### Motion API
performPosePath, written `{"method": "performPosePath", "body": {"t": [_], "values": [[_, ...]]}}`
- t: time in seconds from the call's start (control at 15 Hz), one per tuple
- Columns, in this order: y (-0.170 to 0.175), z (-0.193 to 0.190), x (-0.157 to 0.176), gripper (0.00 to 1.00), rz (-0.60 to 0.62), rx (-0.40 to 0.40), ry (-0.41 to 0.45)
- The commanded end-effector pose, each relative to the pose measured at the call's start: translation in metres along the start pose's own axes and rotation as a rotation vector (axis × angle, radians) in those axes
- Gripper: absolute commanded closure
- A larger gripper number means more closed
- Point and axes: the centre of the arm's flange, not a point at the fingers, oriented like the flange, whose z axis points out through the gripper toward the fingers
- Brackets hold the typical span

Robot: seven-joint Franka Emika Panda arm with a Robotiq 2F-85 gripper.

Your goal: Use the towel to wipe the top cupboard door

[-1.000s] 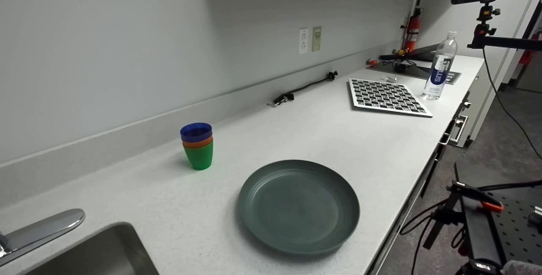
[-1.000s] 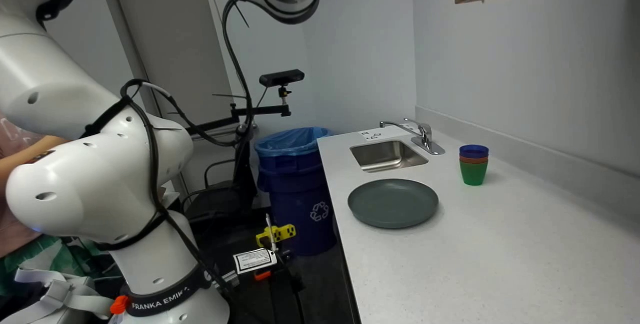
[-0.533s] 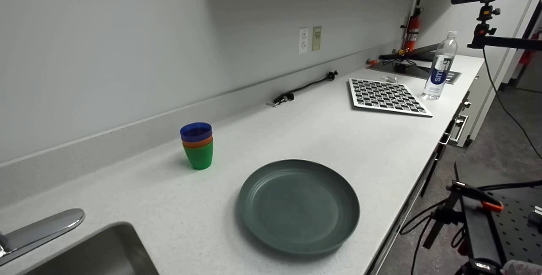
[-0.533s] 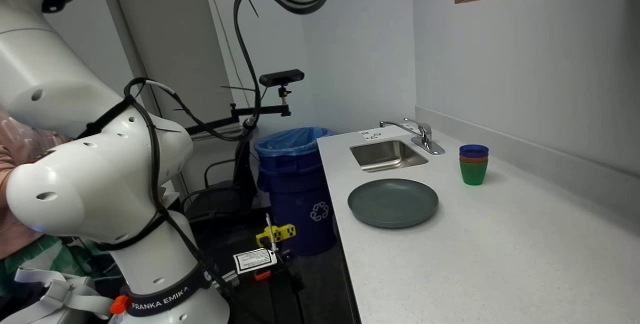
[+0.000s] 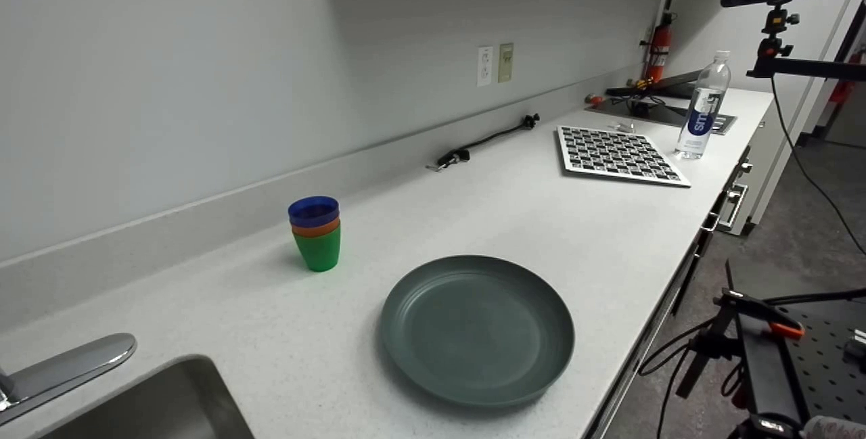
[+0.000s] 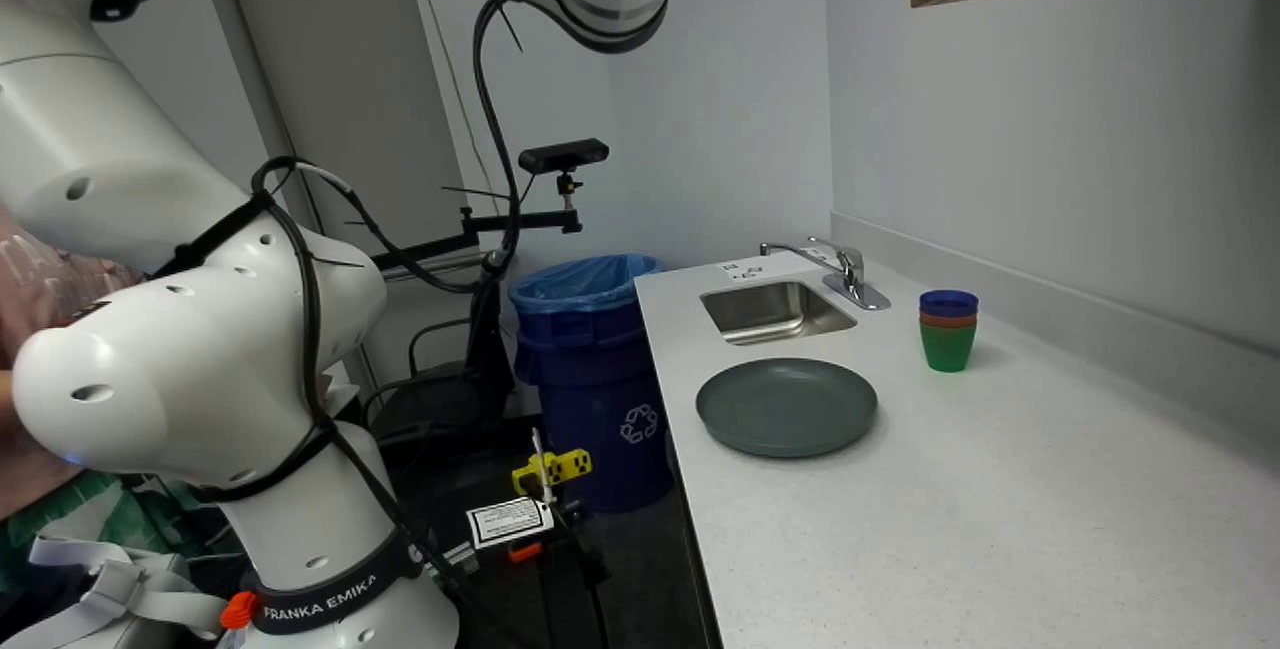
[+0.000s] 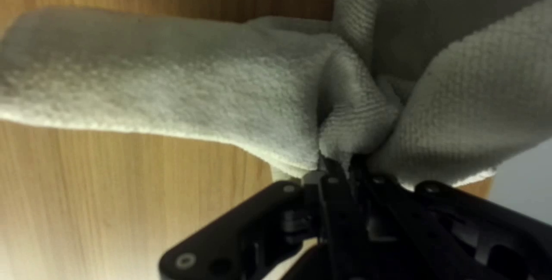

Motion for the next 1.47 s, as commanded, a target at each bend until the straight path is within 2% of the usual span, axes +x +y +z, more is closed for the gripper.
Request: {"method": "performPosePath", "body": {"t": [0.0, 0.2, 0.53, 0.67, 0.8, 1.0, 1.33, 1.4], "values": [[0.016, 0.025, -0.059, 0.98, 0.005, -0.034, -0.169], [0.027, 0.023, -0.099, 0.98, -0.007, -0.065, -0.253], [0.04, 0.02, -0.154, 0.98, -0.015, -0.108, -0.462], [0.045, 0.023, -0.162, 0.98, -0.008, -0.111, -0.526], [0.045, 0.021, -0.158, 0.98, -0.004, -0.098, -0.548], [0.039, 0.013, -0.132, 0.98, -0.001, -0.067, -0.49], [0.018, -0.014, -0.06, 0.98, 0.02, 0.001, -0.238], [0.016, -0.02, -0.061, 0.98, 0.025, 0.012, -0.234]]}}
